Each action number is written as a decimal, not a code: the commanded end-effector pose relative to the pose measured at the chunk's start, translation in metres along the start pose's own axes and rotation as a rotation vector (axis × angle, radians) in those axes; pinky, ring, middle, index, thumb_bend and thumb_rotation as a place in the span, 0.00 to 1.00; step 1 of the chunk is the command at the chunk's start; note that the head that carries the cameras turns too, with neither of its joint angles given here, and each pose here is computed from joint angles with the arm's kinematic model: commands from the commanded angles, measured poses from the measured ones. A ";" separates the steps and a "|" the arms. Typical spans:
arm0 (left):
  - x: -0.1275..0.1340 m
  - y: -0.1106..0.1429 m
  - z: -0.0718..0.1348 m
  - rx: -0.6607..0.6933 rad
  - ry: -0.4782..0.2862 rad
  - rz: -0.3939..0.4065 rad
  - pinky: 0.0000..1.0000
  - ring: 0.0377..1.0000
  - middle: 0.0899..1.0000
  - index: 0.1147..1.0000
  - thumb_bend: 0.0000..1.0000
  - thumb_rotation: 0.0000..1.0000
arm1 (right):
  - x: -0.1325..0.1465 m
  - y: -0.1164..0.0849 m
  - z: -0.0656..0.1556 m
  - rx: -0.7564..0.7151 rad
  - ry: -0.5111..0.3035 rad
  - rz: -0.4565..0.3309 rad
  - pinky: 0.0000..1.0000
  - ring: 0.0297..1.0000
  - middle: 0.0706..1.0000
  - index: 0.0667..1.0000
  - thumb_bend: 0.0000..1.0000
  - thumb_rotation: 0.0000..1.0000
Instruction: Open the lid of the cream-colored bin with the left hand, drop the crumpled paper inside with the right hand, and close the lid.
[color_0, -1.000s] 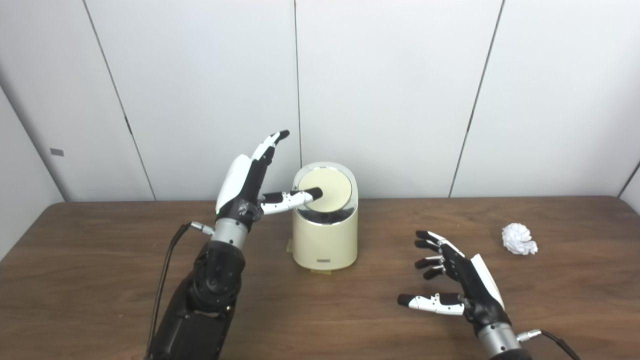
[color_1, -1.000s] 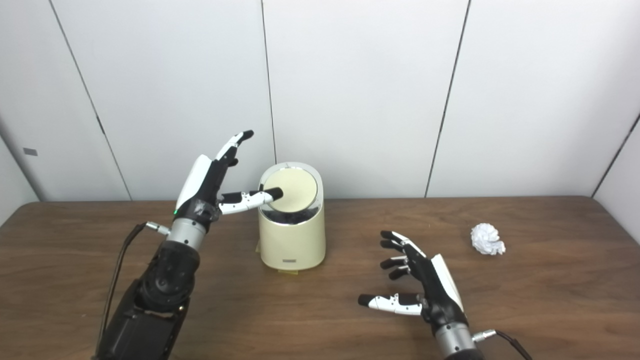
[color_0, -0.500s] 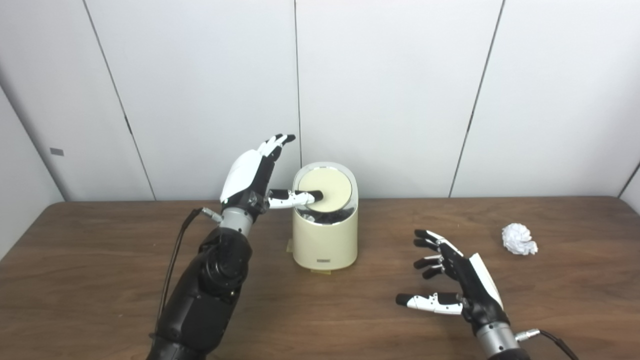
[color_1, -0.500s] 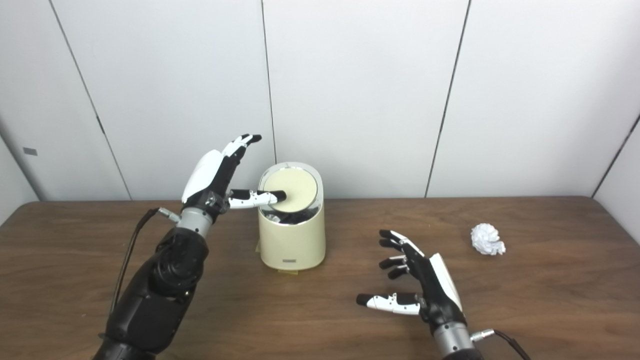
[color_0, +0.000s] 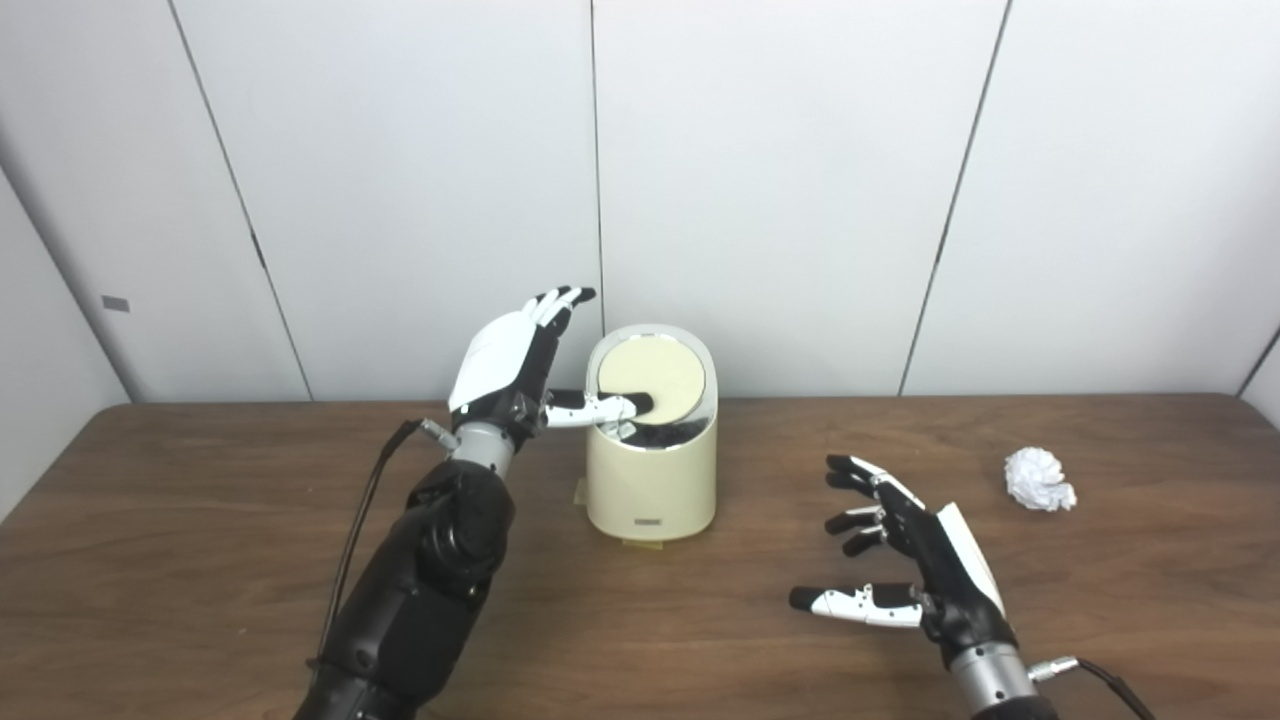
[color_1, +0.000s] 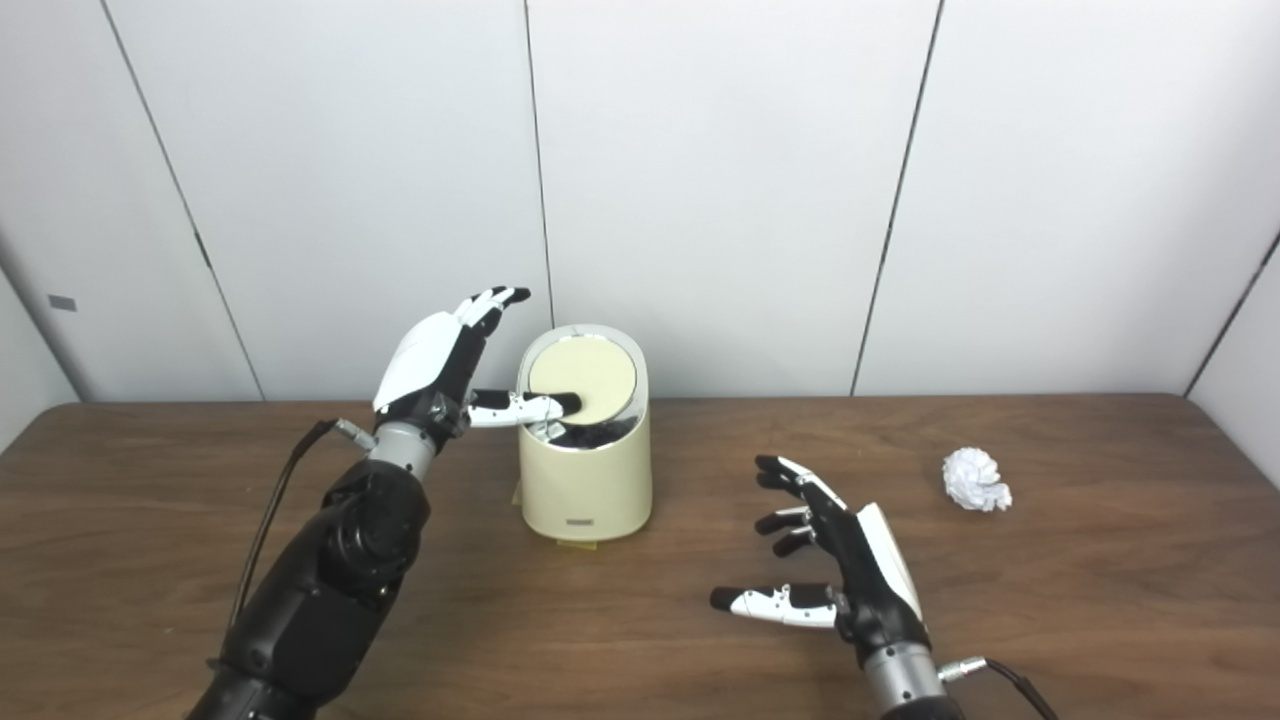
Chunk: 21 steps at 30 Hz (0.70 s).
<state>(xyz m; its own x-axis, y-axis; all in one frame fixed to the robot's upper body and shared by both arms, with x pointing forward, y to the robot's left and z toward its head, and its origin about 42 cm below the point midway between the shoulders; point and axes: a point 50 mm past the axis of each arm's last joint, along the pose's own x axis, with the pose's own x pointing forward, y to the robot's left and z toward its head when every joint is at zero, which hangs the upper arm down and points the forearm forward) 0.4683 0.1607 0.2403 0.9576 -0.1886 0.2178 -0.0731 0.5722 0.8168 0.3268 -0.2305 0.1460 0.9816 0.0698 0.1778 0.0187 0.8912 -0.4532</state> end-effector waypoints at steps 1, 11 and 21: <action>0.016 0.024 0.023 0.082 -0.069 0.062 0.89 1.00 0.98 0.96 0.95 0.31 | 0.010 -0.006 0.018 -0.002 -0.073 -0.032 0.52 0.62 0.80 0.82 0.79 0.15; 0.016 0.034 0.037 0.270 -0.056 -0.034 0.94 1.00 1.00 0.99 0.94 0.17 | 0.011 -0.004 0.021 -0.001 -0.074 -0.033 0.52 0.62 0.80 0.82 0.79 0.16; 0.014 0.040 0.040 0.446 -0.047 -0.230 1.00 1.00 1.00 1.00 0.96 0.06 | 0.012 -0.003 0.023 0.000 -0.089 -0.036 0.51 0.62 0.81 0.82 0.79 0.18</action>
<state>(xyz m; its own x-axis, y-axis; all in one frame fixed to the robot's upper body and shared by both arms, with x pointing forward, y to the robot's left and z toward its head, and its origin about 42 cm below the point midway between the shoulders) 0.4642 0.1449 0.2877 0.9472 -0.3184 0.0389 0.0186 0.1758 0.9843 0.3266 -0.2257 0.1466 0.9822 0.0701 0.1743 0.0167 0.8916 -0.4525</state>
